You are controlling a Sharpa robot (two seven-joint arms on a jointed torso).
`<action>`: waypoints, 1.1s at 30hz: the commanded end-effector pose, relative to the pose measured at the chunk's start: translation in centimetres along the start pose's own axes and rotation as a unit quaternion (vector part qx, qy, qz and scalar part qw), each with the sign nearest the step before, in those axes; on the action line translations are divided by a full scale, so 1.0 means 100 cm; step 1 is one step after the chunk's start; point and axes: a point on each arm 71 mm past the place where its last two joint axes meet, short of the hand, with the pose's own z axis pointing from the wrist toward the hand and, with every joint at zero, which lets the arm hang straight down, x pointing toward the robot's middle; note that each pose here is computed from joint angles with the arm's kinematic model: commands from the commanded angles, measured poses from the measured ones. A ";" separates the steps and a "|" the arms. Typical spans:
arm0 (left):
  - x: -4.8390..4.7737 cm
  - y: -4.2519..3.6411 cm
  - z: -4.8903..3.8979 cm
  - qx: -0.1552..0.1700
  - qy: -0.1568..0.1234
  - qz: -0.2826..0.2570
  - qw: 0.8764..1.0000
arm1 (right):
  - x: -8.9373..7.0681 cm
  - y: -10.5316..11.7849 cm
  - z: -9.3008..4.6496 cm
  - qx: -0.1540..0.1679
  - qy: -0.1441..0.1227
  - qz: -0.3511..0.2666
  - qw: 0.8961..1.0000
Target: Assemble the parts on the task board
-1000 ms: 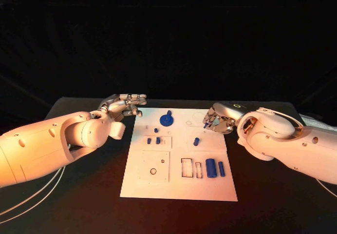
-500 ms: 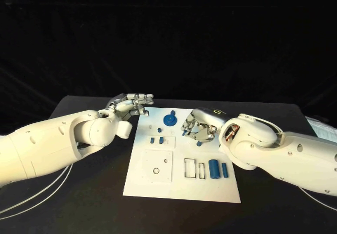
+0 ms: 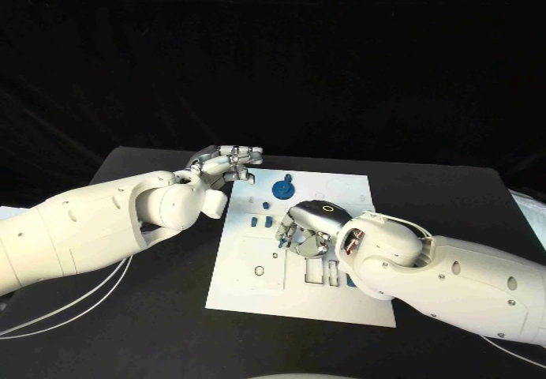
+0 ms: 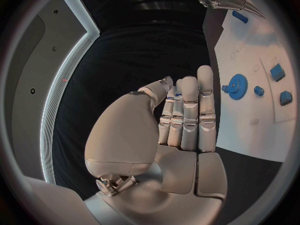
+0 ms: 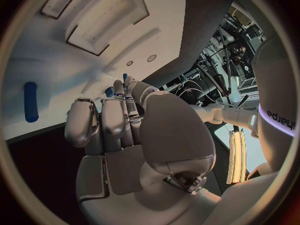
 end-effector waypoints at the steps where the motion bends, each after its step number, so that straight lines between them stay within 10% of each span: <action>1: 0.0027 -0.0007 0.0007 0.006 0.008 0.000 1.000 | 0.004 0.002 0.001 -0.014 0.012 -0.022 1.000; 33: 0.0023 0.0004 0.0015 0.000 0.013 0.000 1.000 | 0.016 0.007 0.010 -0.022 0.032 -0.039 0.999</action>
